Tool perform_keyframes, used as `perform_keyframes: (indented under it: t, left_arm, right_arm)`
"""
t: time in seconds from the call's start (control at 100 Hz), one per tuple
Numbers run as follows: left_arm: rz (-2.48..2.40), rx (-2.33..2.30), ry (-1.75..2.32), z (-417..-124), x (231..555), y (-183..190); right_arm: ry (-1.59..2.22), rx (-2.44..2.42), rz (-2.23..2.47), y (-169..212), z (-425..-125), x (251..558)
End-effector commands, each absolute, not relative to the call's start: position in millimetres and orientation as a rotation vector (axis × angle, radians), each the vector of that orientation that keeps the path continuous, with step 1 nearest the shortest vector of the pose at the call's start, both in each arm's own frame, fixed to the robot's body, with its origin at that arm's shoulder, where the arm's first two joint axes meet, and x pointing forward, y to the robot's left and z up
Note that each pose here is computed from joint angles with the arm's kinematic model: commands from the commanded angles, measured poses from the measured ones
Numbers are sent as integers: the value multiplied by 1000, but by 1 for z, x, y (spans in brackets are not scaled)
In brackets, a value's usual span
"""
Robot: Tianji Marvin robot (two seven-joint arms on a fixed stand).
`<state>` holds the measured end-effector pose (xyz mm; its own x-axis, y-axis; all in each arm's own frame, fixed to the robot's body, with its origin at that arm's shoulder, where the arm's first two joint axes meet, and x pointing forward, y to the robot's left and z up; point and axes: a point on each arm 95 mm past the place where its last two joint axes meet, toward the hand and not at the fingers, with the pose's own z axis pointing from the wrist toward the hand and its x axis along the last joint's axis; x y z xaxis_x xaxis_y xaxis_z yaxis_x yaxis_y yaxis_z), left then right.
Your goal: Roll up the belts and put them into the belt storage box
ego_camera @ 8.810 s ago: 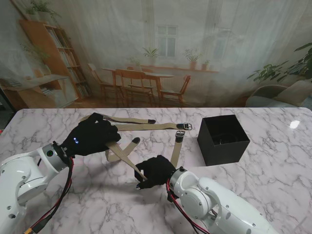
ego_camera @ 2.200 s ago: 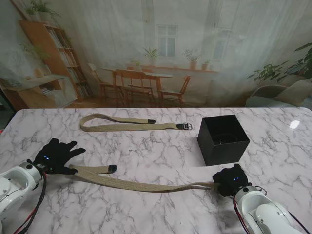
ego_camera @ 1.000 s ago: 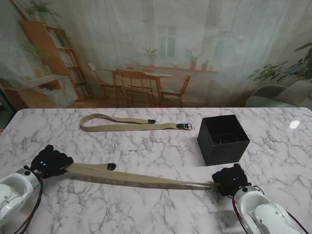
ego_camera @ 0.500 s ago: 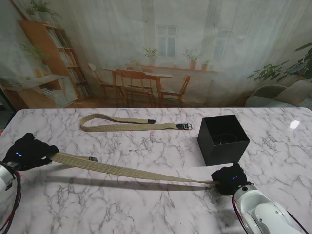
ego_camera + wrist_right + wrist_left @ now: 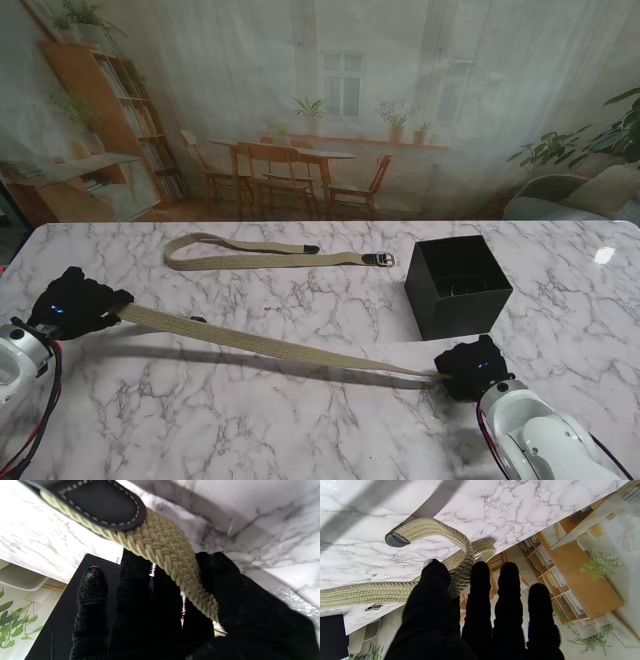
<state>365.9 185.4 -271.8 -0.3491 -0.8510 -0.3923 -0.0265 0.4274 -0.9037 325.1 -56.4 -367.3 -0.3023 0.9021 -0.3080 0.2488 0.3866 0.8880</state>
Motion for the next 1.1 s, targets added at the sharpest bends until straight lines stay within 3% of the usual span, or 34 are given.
perform_keyframes:
  t: [0.0,0.47,0.82,1.09]
  left_arm:
    - [-1045,-775,1729,-269,366,183]
    - [-1086,-661,1774,-217,339,176]
    - [-957,-820,1922,-198,310,177]
    - [-988,-771,1880,-190,312,182]
  right_arm:
    - [1778,1013,927,-59,-370,323]
    - [1772,1006,947,-59,-369,324]
    - [1758,1007,949,-61,-368,323]
    - [1754,1014,951,-62,-368,324]
